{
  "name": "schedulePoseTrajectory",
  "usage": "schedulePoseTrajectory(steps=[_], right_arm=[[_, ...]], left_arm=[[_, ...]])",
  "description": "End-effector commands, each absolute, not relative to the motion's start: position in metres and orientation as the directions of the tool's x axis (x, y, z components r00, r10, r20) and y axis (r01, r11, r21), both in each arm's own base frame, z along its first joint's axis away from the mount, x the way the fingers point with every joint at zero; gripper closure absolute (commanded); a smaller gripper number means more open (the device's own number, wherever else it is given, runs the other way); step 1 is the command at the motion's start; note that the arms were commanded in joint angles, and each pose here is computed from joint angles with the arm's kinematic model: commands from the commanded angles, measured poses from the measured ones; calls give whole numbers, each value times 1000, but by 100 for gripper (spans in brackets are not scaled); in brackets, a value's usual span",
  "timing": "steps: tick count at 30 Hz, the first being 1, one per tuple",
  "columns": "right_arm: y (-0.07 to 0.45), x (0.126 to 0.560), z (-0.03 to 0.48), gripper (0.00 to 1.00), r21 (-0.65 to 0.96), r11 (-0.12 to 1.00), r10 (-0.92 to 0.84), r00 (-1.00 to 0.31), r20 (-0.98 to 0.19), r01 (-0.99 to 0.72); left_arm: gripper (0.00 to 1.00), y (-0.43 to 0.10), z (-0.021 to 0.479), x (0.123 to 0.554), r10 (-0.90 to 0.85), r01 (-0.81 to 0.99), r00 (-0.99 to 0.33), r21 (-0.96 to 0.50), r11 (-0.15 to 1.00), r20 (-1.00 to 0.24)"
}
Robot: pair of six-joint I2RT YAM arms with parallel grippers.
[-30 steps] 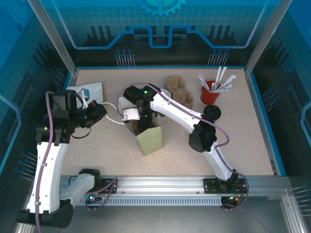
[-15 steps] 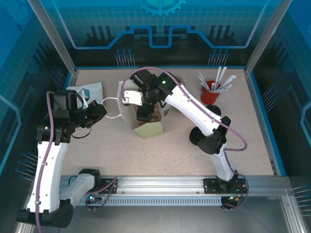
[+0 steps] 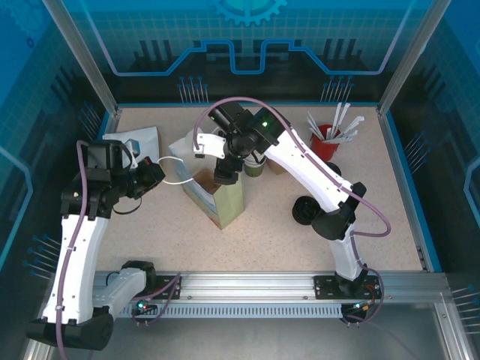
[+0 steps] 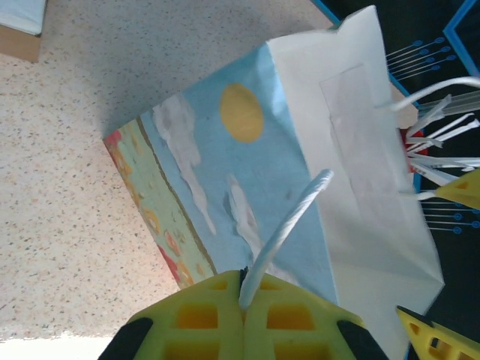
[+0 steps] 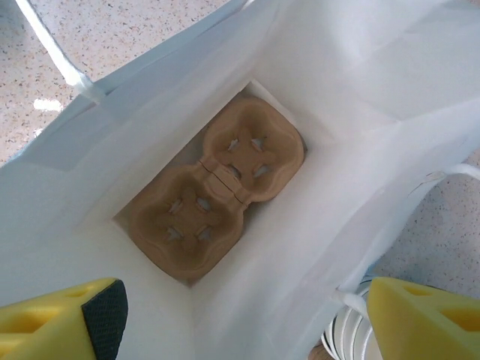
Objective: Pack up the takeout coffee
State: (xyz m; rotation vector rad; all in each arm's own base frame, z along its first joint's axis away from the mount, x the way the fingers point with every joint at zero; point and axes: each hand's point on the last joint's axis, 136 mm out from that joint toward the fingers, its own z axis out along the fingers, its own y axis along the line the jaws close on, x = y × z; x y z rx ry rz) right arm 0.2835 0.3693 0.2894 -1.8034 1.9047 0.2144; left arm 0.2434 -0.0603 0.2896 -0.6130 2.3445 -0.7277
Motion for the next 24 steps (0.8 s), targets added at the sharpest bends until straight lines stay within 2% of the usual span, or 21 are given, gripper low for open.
schedulePoseTrajectory(steps=[1, 7, 9, 10, 12, 16, 19, 22, 24], right_arm=[[361, 277, 316, 15, -223, 147, -858, -12, -513, -964], [362, 276, 365, 15, -240, 241, -758, -28, -651, -940], [358, 276, 385, 15, -247, 288, -717, -37, -696, -925], [355, 276, 396, 15, -249, 314, -695, -43, -718, -916], [346, 276, 410, 14, -250, 371, -665, -68, -744, -894], [319, 276, 424, 12, -253, 489, -633, -140, -762, -835], [296, 273, 426, 8, -246, 565, -605, -192, -773, -788], [271, 271, 425, 0, -234, 634, -565, -235, -791, -737], [255, 270, 424, 0, -202, 680, -521, -271, -809, -705]], left_arm=[[100, -54, 284, 242, -568, -256, -709, -598, 759, -417], [99, -58, 288, 244, -579, -246, -706, -626, 740, -408], [94, -59, 288, 244, -580, -248, -706, -626, 739, -406], [90, -58, 288, 244, -579, -247, -705, -624, 741, -408], [74, -57, 289, 243, -577, -246, -705, -621, 744, -413], [57, -58, 297, 244, -569, -225, -699, -623, 749, -433], [37, -58, 312, 246, -564, -197, -686, -630, 751, -459], [25, -59, 327, 248, -553, -165, -678, -633, 757, -484], [19, -58, 334, 249, -547, -157, -674, -627, 763, -497]])
